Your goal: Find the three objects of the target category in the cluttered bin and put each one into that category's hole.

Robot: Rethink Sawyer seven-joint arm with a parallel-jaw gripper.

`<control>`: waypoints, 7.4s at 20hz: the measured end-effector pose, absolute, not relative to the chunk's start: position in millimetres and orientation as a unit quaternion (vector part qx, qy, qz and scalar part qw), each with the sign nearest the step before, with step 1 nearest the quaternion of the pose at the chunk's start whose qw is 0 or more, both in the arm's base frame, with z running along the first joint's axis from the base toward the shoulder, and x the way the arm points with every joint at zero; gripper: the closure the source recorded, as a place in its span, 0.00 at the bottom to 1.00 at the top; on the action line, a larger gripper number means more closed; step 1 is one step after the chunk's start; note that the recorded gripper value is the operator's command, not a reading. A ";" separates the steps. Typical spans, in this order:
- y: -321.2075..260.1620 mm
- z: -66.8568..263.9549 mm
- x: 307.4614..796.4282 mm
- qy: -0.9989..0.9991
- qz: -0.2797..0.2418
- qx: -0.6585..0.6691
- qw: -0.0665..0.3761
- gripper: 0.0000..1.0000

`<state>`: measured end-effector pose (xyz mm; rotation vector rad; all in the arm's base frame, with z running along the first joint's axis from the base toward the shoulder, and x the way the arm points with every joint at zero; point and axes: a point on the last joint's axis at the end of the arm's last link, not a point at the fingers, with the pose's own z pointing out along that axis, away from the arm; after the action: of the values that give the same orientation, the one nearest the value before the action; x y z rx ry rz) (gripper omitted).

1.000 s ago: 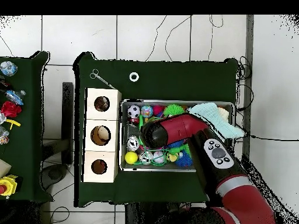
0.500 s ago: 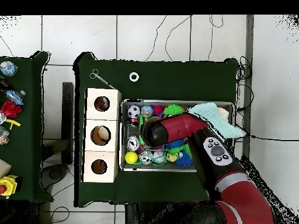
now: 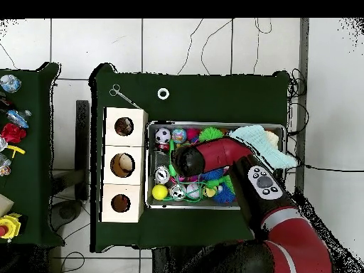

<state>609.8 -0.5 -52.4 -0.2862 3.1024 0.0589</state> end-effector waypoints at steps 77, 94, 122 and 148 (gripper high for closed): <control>-59.2 -7.5 622.3 0.901 -0.251 -0.050 -0.350 1.00; -62.6 61.8 705.6 0.986 -0.152 -0.062 0.031 1.00; -30.4 148.6 745.1 0.981 -0.076 0.000 0.177 1.00; 150.6 191.8 668.4 0.988 -0.036 -0.057 0.141 1.00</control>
<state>668.4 150.6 191.8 -0.1645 2.8519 -0.1050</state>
